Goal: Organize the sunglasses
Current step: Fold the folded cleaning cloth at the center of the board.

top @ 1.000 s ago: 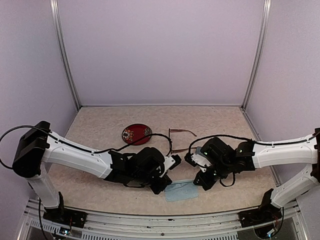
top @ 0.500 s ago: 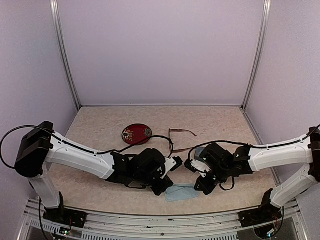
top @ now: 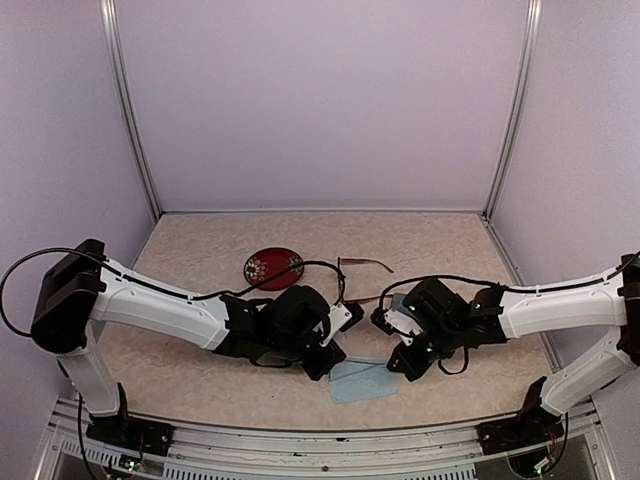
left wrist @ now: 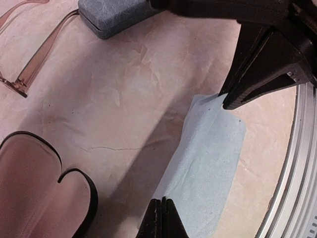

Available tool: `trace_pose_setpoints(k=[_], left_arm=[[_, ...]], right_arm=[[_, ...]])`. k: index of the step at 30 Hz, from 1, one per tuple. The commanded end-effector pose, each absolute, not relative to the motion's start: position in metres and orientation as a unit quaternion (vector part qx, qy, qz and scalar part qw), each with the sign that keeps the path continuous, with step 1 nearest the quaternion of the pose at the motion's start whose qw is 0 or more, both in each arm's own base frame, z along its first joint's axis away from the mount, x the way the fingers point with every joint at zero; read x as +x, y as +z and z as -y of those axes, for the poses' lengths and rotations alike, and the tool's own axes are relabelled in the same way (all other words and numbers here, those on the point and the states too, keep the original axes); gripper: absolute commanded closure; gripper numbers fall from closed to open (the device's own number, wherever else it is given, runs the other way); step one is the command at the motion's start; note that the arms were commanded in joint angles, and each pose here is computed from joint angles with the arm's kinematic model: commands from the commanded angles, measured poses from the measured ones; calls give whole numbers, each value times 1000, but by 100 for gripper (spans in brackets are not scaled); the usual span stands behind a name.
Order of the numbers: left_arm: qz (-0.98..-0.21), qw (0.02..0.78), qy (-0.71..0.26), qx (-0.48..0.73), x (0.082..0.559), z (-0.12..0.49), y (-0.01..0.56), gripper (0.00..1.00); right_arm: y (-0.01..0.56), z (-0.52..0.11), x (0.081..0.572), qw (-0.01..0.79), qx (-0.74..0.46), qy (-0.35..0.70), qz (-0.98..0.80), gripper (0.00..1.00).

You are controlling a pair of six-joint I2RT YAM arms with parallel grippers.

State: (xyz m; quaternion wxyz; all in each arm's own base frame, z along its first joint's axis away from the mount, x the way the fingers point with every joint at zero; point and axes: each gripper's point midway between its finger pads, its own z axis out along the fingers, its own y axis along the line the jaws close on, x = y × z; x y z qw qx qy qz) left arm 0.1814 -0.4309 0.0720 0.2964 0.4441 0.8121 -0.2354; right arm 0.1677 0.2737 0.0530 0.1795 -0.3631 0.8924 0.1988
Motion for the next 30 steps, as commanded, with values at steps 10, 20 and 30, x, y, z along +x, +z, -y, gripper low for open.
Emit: trace_pose_setpoints(k=[10,20,30], left_arm=[[-799,311,-237,456,191,440,84,100],[-802,291,-249,458,175,434,70,100],[-801,279,-257,463,158,436,62,100]], right_arm=[[68,-279,182,202,-351,215,-889,100],[60,-282,170,179,-361,239,-884,100],[54,-276,160,161,-348,247,-890,100]])
